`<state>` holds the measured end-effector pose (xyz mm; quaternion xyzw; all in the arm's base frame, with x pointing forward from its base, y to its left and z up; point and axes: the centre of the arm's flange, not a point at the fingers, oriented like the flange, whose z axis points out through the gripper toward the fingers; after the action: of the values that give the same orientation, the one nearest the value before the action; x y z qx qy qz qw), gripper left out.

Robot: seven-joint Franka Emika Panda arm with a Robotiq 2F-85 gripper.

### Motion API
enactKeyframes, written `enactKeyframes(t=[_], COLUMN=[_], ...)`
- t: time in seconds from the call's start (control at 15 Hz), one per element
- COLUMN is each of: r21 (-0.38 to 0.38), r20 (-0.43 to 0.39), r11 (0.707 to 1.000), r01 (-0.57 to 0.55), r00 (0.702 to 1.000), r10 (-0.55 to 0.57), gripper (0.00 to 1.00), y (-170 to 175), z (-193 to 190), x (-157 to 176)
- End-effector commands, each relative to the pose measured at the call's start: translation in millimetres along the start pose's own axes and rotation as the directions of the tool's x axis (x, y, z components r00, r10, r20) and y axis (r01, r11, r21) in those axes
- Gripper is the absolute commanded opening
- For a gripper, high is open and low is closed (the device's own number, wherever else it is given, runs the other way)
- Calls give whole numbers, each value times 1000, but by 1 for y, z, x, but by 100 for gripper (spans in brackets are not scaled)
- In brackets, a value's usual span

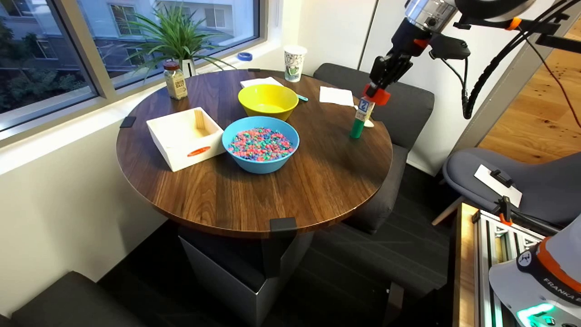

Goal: Lift the cylinder plush block, put it on the table, put the two dices and the rectangle blush block on top of the cylinder plush block

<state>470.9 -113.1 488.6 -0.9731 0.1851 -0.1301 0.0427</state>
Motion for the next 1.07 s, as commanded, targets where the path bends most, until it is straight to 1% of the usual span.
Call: enactKeyframes(t=[0.0,1.0], r21=[18,25], r20=[5,9], r11=[1000,999], r01=[10,26], r00=[1000,1000], r10=[-10,-26], gripper=[8,8], y=[1,-7], z=[5,7], x=[8,16])
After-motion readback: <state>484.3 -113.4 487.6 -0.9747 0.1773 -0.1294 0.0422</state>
